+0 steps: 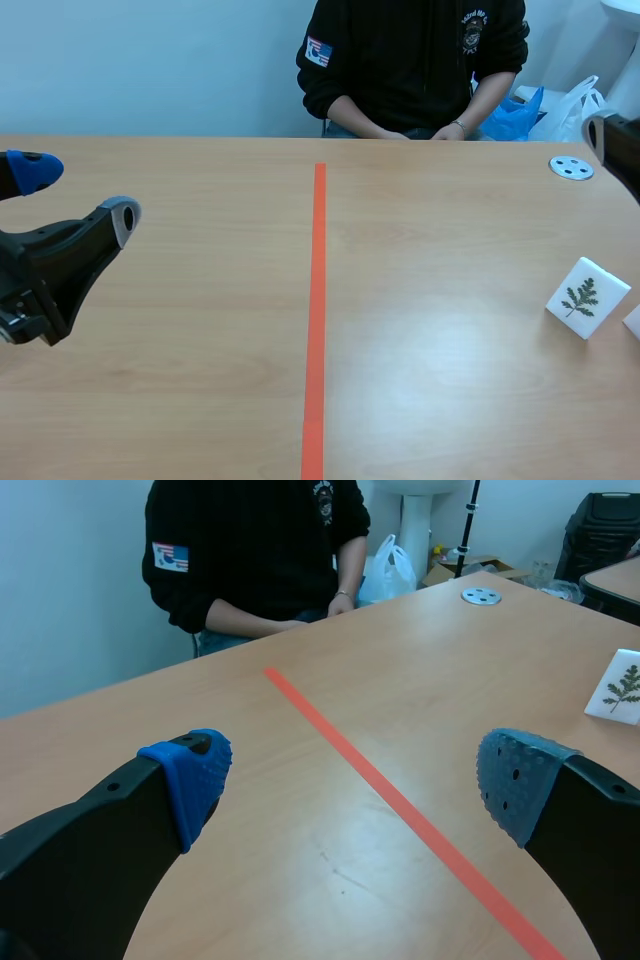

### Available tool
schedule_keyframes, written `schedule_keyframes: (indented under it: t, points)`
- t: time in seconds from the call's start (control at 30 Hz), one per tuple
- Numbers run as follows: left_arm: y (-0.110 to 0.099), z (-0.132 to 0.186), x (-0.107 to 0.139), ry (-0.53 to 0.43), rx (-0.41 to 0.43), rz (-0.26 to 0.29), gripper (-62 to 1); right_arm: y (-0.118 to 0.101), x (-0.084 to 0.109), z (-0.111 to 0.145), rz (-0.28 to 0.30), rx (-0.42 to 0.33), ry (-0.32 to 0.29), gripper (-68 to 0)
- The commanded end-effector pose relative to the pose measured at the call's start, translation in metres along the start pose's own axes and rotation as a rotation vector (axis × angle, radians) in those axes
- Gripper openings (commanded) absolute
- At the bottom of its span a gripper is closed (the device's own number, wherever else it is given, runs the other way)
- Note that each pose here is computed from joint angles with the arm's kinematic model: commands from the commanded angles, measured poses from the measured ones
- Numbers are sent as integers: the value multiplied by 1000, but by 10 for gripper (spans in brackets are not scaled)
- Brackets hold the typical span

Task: Sort the leaf by its shape. The table is split by an orange tape line. A compound leaf with several leaflets goes to the left side, a simple leaf with one blade goes to the right side. Return to the home posture when a red brick is placed on the table.

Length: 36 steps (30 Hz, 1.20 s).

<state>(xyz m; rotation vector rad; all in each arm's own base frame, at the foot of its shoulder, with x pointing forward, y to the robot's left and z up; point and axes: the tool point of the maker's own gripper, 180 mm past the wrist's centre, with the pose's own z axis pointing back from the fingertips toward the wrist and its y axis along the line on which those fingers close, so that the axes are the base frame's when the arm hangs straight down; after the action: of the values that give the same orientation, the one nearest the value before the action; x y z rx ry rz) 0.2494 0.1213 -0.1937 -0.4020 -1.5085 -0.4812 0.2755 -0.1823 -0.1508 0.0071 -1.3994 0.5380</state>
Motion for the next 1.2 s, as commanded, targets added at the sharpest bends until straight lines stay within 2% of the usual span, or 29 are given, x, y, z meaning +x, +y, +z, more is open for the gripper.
schedule_keyframes:
  t: [0.0,0.17,0.3,1.17]
  points:
    - [3,-2,9,-36,10,0,-80,8,5,-1,-2,24,-15,-173]
    - [3,-2,9,-37,11,3,-80,35,5,-5,-21,99,-16,-173]
    - [3,-2,9,-37,11,3,-80,47,1,-8,-22,132,-7,-173]
    - [3,-2,9,-44,21,15,-80,48,5,-8,-24,136,-27,-173]
